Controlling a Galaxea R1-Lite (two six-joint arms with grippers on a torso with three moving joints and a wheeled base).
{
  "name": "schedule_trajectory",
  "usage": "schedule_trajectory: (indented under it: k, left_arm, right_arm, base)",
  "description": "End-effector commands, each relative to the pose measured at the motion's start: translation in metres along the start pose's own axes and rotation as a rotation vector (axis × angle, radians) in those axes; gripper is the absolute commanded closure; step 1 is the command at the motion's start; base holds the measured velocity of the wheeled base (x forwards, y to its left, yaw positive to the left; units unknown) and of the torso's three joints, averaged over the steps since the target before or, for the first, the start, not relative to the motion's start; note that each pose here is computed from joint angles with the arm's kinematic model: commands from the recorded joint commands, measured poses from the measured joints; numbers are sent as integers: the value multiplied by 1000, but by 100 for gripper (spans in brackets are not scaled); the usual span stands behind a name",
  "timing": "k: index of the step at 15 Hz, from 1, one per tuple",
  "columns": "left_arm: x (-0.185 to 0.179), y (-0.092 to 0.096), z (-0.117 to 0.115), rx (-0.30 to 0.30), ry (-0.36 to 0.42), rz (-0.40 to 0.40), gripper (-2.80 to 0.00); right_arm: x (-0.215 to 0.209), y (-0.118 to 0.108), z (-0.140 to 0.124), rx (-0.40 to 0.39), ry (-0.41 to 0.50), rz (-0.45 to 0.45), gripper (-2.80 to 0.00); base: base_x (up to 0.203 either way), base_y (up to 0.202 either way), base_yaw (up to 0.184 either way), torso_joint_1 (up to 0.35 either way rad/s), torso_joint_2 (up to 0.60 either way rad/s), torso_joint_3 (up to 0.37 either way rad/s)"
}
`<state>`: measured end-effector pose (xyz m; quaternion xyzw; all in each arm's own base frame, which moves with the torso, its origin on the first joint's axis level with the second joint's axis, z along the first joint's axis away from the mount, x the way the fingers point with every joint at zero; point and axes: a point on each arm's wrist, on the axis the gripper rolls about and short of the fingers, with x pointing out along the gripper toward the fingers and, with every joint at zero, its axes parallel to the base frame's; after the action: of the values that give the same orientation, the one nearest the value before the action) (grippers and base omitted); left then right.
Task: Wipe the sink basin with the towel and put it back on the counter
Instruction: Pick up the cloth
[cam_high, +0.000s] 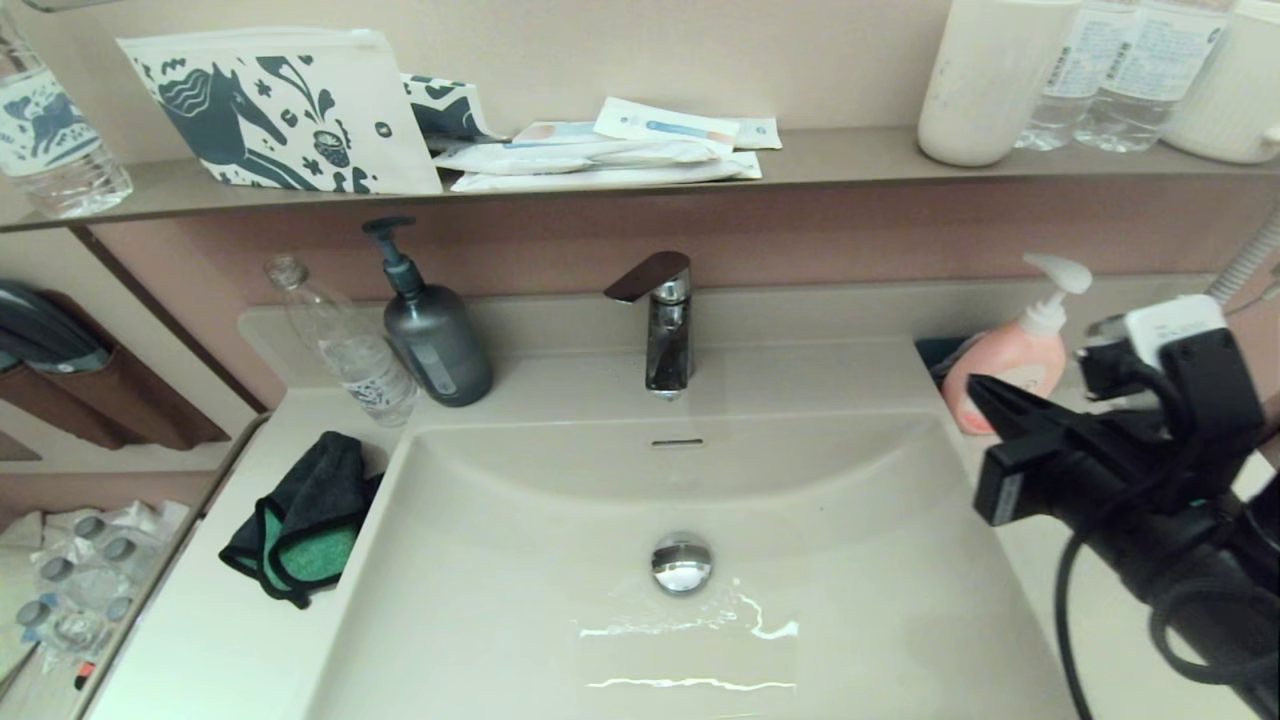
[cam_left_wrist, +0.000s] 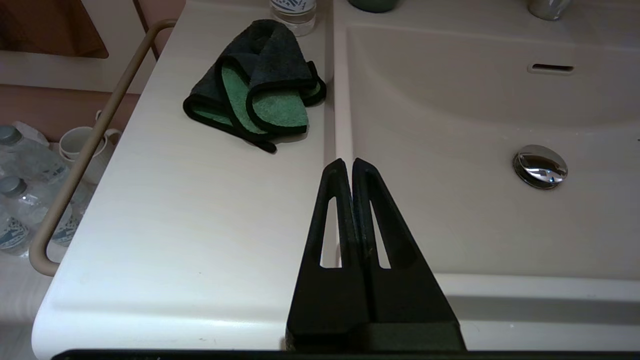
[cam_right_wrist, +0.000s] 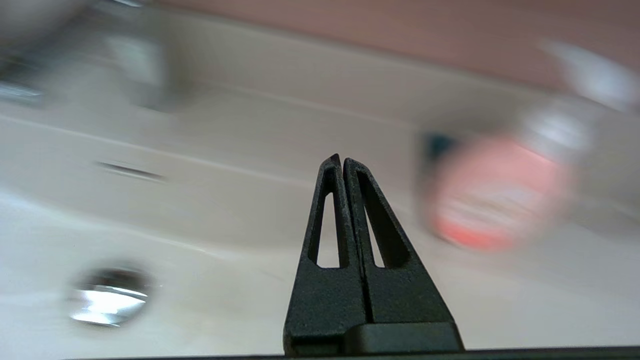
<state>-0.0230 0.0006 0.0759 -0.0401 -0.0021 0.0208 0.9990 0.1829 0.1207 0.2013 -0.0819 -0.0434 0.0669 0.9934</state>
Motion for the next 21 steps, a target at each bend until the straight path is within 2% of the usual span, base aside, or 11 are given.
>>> schedule_trajectory:
  k: [1,3,5,11,17,18,19,21]
  left_arm:
    - [0,0,0,-1,1,1,0]
    - [0,0,0,-1,1,1,0]
    - [0,0,0,-1,1,1,0]
    - [0,0,0,-1,1,1,0]
    - [0,0,0,-1,1,1,0]
    - [0,0,0,-1,1,1,0]
    - [0,0,0,-1,1,3,0]
    - [0,0,0,-1,1,1,0]
  right_arm:
    - [-25,-37,1,13,-30,-121,0]
    - [-41,-69,-9,-8,7,-275,0]
    - [-65,-91,-15,-22,32,-396,0]
    - [-152,-108,-19,-60,66,-607,0]
    - [-222,-98,-29,-84,105,-708,0]
    - [-225,-97,-27,-81,84,-709,0]
    - [-228,-96,-27,-77,59,-685,0]
    - [-232,-93,-34,-76,21,-578,0]
  base:
    - [0,0,0,0,0,0]
    - [0,0,0,0,0,0]
    - [0,0,0,0,0,0]
    - [0,0,0,0,0,0]
    - [0,0,0,0,0,0]
    - [0,0,0,0,0,0]
    - [0,0,0,0,0,0]
    - [0,0,0,0,0,0]
